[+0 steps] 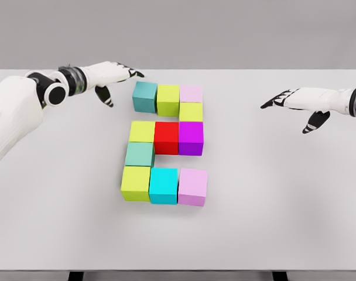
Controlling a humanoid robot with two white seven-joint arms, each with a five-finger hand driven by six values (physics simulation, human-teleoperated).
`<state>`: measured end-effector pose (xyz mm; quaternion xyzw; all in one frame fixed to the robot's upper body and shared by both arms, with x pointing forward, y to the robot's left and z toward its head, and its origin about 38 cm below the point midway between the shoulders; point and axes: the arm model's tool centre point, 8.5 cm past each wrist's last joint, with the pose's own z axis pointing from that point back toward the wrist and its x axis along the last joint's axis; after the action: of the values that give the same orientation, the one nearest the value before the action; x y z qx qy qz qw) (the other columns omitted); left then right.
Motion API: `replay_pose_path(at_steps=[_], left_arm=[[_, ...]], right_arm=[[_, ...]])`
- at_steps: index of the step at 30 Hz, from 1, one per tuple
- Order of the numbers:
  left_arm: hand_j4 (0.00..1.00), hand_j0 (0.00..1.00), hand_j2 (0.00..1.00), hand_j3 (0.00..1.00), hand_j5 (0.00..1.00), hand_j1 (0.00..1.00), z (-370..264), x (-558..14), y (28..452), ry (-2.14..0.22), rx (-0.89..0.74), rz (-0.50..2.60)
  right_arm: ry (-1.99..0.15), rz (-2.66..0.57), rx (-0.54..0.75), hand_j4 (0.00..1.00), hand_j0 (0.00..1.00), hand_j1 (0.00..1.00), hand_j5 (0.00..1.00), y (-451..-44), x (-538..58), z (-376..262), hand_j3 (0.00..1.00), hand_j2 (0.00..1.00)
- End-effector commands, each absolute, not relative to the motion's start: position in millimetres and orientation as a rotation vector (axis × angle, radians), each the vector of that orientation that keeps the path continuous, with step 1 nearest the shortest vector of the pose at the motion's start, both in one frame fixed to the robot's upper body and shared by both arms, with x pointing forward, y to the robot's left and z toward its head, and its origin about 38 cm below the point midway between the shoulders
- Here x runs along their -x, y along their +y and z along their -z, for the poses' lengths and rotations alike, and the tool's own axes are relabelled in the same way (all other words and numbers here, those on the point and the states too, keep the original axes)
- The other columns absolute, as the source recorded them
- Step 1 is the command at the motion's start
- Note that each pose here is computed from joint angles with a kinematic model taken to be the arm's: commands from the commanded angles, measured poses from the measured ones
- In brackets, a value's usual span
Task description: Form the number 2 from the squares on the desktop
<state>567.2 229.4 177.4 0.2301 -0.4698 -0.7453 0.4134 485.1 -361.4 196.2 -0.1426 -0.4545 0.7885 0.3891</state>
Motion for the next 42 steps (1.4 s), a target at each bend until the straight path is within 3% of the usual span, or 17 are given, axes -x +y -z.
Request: replay_pose_path(at_steps=[1, 4, 8, 15, 17, 23, 42], left_arm=[[1.00, 1.00, 1.00, 1.00, 1.00, 1.00, -183, -569, 252, -1.173, -0.620, 1.829], [1.00, 1.00, 1.00, 1.00, 1.00, 1.00, -183, -568, 269, -1.145, -0.640, 1.820], [1.00, 1.00, 1.00, 1.00, 1.00, 1.00, -174, -564, 267, -1.123, -0.617, 1.840], [1.00, 1.00, 1.00, 1.00, 1.00, 1.00, -174, -554, 265, -1.095, -0.553, 1.916], [0.89, 0.89, 0.89, 0.89, 0.89, 0.89, -174, -553, 262, -1.101, -0.547, 1.922], [0.78, 0.78, 0.78, 0.78, 0.78, 0.78, -170, -546, 254, -1.084, -0.488, 1.998], [0.78, 0.78, 0.78, 0.78, 0.78, 0.78, -174, -545, 245, -1.122, -0.473, 2.005]], right_arm=[[-1.160, -1.999, 0.362, 1.00, 1.00, 1.00, 1.00, -361, -485, -197, 1.00, 1.00], [-1.161, -1.999, 0.363, 1.00, 1.00, 1.00, 1.00, -361, -486, -197, 1.00, 1.00], [-1.194, -2.015, 0.334, 1.00, 1.00, 1.00, 1.00, -341, -490, -194, 1.00, 1.00], [-1.206, -2.009, 0.338, 1.00, 1.00, 1.00, 1.00, -340, -491, -196, 1.00, 1.00], [-1.206, -2.009, 0.338, 1.00, 1.00, 1.00, 1.00, -340, -491, -196, 1.00, 1.00], [-1.207, -2.012, 0.335, 1.00, 1.00, 1.00, 1.00, -338, -491, -195, 1.00, 1.00], [-1.205, -2.014, 0.335, 1.00, 1.00, 1.00, 1.00, -339, -491, -196, 1.00, 1.00]])
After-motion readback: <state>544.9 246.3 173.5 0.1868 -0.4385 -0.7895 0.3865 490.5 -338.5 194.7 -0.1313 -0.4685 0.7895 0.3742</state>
